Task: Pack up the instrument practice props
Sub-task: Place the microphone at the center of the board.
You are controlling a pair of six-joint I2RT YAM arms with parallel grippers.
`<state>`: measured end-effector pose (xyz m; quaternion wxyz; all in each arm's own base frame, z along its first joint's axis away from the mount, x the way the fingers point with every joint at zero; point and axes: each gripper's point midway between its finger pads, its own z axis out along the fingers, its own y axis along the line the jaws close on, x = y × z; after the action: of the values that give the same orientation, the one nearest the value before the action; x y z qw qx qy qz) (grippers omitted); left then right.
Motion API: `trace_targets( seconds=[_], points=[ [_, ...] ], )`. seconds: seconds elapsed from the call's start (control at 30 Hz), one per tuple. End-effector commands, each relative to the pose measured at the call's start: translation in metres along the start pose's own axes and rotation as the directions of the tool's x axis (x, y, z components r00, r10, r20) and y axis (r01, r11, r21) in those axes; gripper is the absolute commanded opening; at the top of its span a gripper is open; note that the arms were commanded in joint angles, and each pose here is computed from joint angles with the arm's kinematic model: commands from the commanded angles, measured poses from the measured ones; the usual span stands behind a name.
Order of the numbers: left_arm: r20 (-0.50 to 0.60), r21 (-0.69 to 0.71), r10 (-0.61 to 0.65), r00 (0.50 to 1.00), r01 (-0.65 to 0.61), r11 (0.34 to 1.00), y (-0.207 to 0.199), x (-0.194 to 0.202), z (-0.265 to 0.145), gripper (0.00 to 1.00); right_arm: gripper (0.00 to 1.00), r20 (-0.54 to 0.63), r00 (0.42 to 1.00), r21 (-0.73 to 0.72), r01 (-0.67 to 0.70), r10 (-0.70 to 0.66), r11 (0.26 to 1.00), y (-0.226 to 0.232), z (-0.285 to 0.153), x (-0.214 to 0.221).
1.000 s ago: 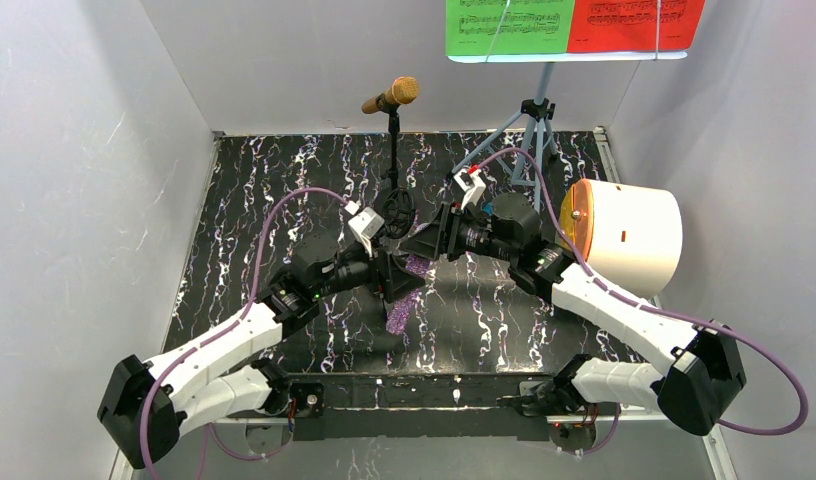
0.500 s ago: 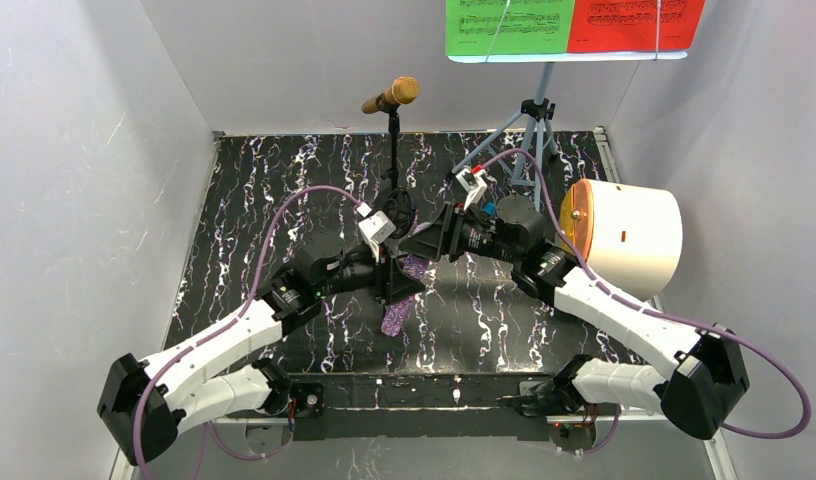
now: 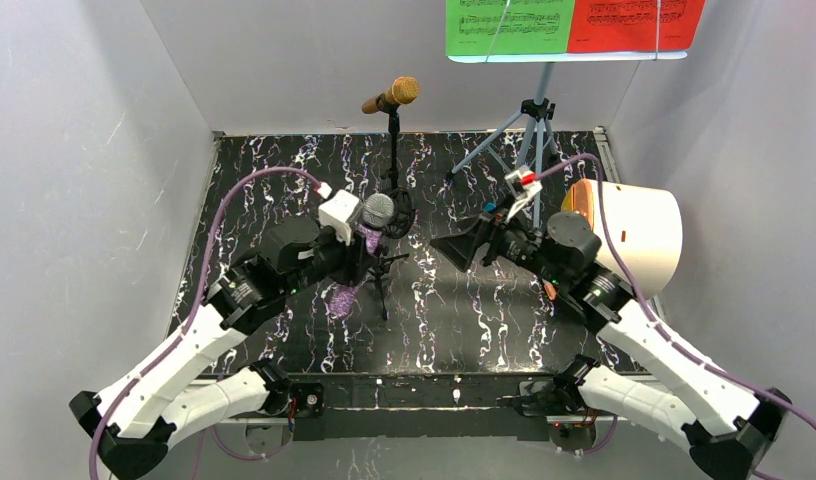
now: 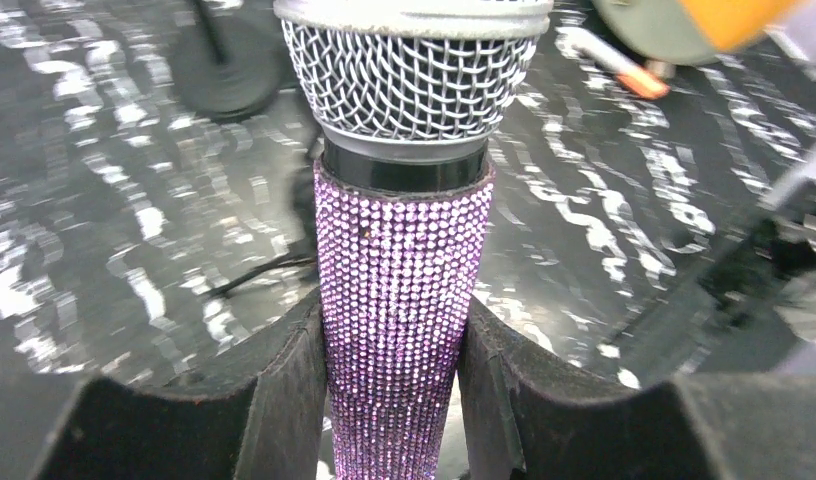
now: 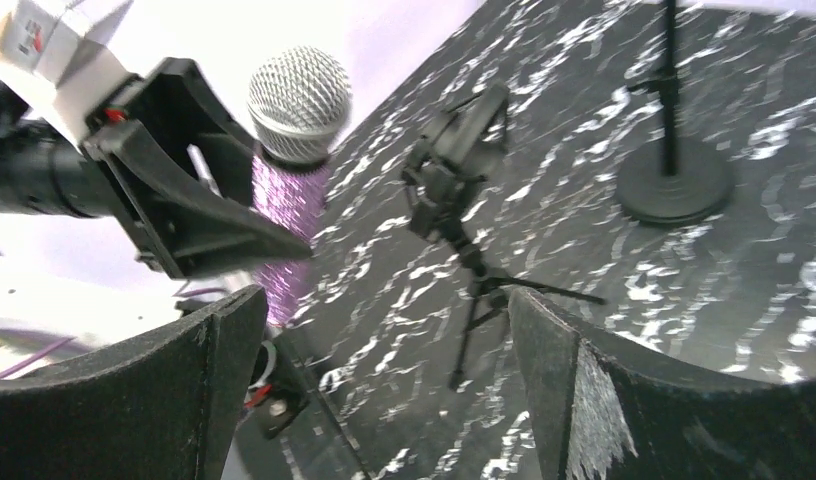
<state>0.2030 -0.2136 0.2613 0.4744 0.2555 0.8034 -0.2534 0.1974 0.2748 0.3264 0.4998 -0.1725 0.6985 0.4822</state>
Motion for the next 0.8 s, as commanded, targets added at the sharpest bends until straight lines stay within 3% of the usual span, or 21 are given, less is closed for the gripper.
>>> trace_targets(
  seconds=[0.0,0.2,0.47,0.6,0.77],
  points=[
    [-0.084,-0.392,0.069,0.994,-0.096,0.915,0.070,-0.005,-0.041,0.00,0.99,0.068,0.984,0.166,0.151,-0.164,0.974,-0.026,-0.027,-0.019],
    [-0.184,-0.675,0.035,0.982,-0.151,0.723,0.135,0.001,-0.058,0.00,0.99,0.129,0.962,0.258,0.201,-0.240,0.945,-0.042,-0.054,-0.021],
    [-0.291,-0.786,-0.191,0.937,-0.120,0.607,0.231,0.065,-0.040,0.00,0.99,0.165,0.934,0.319,0.252,-0.316,0.914,-0.048,-0.080,-0.026],
    [-0.334,-0.816,-0.327,0.884,-0.098,0.570,0.272,0.096,-0.028,0.00,0.99,0.182,0.924,0.333,0.265,-0.338,0.905,-0.050,-0.086,-0.028],
    [-0.296,-0.855,-0.462,0.836,-0.016,0.519,0.309,0.138,-0.028,0.00,0.99,0.176,0.925,0.327,0.269,-0.338,0.906,-0.049,-0.090,-0.025]
  ],
)
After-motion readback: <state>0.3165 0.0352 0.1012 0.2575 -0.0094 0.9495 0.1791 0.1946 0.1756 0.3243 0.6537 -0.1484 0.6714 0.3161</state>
